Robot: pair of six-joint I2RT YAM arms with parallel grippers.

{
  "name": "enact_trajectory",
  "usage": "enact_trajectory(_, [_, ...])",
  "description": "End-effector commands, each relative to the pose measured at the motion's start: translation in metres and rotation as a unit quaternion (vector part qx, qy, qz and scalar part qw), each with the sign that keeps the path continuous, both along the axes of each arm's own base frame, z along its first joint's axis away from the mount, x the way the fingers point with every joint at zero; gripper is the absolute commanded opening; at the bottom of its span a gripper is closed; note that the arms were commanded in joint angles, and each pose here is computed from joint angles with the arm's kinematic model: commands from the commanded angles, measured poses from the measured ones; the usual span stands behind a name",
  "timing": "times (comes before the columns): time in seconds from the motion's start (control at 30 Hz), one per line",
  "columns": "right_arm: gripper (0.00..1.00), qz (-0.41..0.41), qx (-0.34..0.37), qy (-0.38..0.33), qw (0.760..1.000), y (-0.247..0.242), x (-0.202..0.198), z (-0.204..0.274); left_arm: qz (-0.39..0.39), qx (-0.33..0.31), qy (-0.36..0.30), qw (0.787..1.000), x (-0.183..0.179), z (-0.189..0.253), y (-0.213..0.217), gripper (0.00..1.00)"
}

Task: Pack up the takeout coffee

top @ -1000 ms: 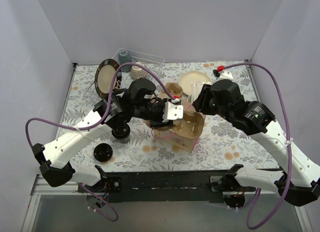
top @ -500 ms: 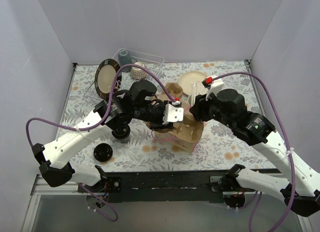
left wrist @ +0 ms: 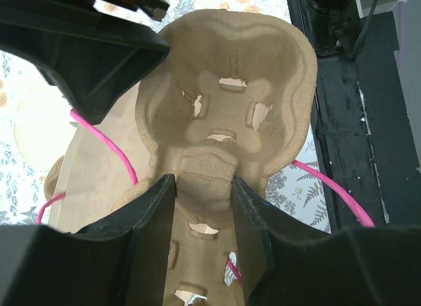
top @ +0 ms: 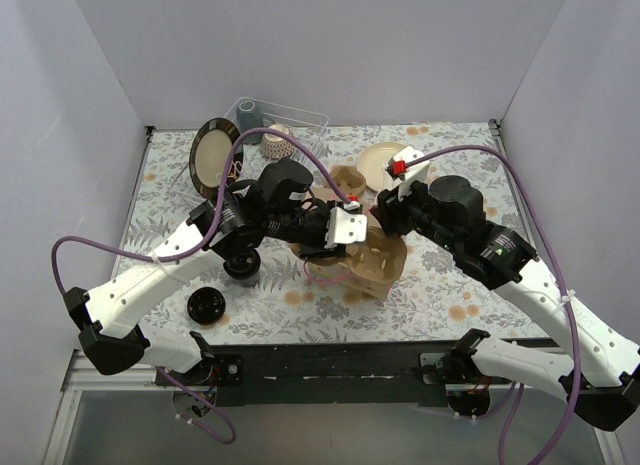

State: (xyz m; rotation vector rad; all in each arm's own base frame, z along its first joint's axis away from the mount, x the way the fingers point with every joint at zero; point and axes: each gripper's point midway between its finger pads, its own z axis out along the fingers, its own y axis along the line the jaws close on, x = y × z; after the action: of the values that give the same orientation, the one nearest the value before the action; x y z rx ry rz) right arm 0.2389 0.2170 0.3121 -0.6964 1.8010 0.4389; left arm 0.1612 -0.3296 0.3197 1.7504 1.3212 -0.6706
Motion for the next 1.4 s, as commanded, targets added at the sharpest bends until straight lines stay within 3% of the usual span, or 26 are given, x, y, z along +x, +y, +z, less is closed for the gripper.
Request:
enact_trajectory(0.0, [0.52,-0.018,0.044,-0.063,0.997,0.004,0.015,0.039,-0.007,-0.014,-0.014,1.0,-0.003,0.01,0.002,0.0])
enact_trajectory(0.23, [0.51,-0.059,0.116,-0.049,0.99,0.007,0.023,0.061,-0.004,-0.011,-0.017,1.0,-0.002,0.01,0.002,0.0])
enact_trajectory(0.47, [0.5,-0.086,0.144,0.032,0.985,0.022,0.029,0.041,0.0,-0.009,-0.024,1.0,0.002,0.01,0.001,0.0])
enact_trajectory(0.8, [0.5,-0.237,0.173,0.067,0.954,-0.017,0.042,0.032,0.016,-0.002,-0.033,0.999,0.007,0.01,0.007,0.0])
enact_trajectory(1.07, [0.5,-0.19,0.201,0.072,0.958,-0.002,0.035,0.058,0.036,0.008,-0.07,0.997,0.026,0.008,0.003,0.0])
enact_trajectory(1.37, [0.5,-0.202,0.21,0.09,0.952,-0.022,0.015,0.059,0.057,0.012,-0.123,0.991,0.055,0.019,-0.01,0.0])
